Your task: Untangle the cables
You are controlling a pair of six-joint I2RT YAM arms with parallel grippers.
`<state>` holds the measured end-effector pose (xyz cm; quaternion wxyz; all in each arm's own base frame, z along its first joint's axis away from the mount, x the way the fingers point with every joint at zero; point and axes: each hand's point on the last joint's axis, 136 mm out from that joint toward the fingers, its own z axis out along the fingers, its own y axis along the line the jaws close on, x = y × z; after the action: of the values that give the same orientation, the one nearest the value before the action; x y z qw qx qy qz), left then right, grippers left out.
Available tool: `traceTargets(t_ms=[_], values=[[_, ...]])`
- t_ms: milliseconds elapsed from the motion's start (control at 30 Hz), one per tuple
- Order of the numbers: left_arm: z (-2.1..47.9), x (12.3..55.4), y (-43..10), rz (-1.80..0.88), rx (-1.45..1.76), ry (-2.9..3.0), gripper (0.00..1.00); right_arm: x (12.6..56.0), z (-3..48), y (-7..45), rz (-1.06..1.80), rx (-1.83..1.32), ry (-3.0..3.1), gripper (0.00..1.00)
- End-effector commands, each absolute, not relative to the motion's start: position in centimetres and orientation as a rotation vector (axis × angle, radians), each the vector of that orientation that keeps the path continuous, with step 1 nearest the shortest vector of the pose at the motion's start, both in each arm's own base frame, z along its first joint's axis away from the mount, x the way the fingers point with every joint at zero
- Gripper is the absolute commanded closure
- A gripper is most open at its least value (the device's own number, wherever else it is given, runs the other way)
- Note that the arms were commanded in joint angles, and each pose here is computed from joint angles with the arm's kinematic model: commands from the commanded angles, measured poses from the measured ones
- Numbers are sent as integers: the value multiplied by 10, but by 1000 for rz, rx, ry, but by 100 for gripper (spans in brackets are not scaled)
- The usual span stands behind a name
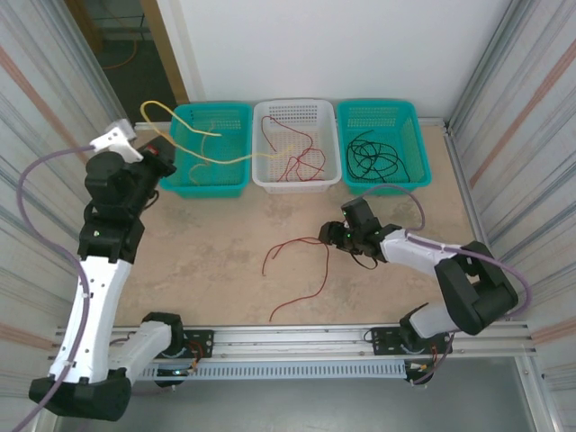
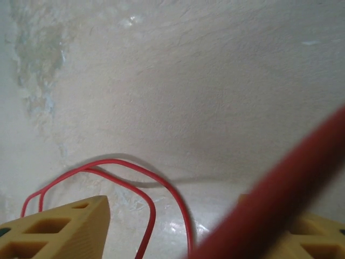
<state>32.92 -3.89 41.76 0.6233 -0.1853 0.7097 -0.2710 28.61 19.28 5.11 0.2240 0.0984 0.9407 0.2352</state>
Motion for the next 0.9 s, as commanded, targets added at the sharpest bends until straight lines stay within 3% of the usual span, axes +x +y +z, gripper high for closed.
traceTargets(t_ms=[0, 533, 867], values=[[425, 345, -11, -580, -519, 1593, 100, 277, 66, 182, 607, 253, 2590, 33], [382, 441, 77, -391, -922, 1285, 100, 248, 134, 174, 656, 131, 2498, 31], [309, 511, 80, -606, -1130, 1168, 100, 258, 131, 188, 686, 80, 2527, 31]])
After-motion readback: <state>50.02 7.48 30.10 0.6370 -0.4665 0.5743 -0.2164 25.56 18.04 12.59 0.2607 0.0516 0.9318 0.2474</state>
